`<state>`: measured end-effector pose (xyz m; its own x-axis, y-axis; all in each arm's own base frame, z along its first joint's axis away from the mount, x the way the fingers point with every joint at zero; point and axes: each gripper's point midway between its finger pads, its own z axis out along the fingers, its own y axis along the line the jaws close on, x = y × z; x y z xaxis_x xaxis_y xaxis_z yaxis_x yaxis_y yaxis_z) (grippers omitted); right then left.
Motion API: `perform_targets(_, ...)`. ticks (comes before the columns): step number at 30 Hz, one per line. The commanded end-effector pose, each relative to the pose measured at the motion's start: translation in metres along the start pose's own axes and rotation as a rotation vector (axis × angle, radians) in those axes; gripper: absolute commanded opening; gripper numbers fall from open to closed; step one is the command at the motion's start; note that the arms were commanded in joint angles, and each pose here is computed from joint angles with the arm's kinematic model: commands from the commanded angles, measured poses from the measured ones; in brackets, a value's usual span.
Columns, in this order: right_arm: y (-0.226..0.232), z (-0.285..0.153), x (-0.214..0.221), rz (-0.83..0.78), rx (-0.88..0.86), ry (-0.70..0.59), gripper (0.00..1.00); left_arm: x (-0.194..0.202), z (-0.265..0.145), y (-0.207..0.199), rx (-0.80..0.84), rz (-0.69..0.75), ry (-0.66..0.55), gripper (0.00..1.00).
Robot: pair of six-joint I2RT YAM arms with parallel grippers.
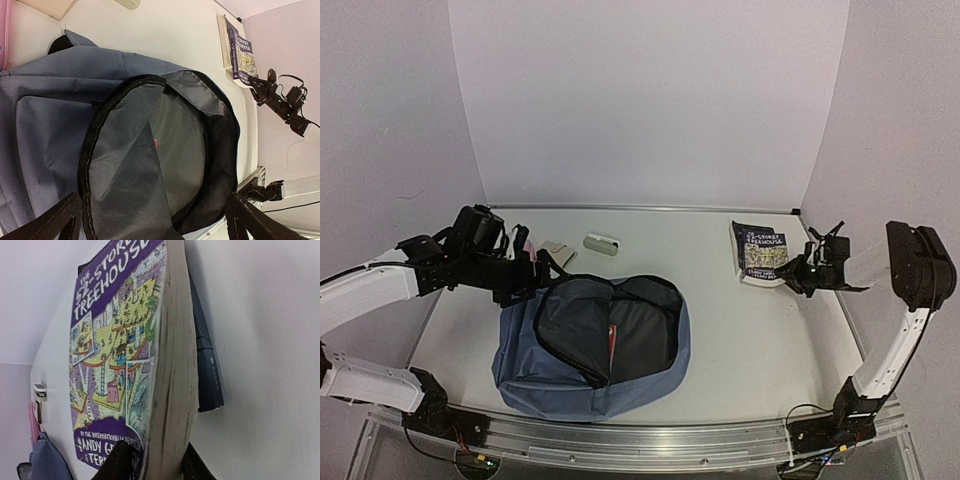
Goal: Pack the student bag
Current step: Pick up the book from the center of the board.
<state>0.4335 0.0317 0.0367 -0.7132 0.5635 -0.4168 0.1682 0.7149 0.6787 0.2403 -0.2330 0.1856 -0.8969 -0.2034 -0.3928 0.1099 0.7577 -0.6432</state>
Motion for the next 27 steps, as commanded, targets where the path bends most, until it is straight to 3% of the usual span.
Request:
perform_targets(1, 0.028, -0.026, -0.012, -0.003, -0.049, -0.054, 0.1, -0.014, -0.008, -0.014, 0.026, 0.016, -0.033, 1.0)
perform_targets(6, 0.068, -0.061, -0.029, -0.015, -0.138, -0.132, 0.0, -0.017, -0.01, -0.017, 0.034, 0.024, -0.041, 1.0)
perform_targets(16, 0.145, -0.129, -0.028, -0.185, -0.221, -0.15, 0.0, -0.03, -0.034, -0.047, 0.182, 0.146, -0.156, 1.0)
perform_targets(27, 0.256, -0.153, 0.083, -0.412, -0.424, 0.113, 0.0, -0.029, -0.034, -0.096, 0.365, 0.269, -0.097, 1.0)
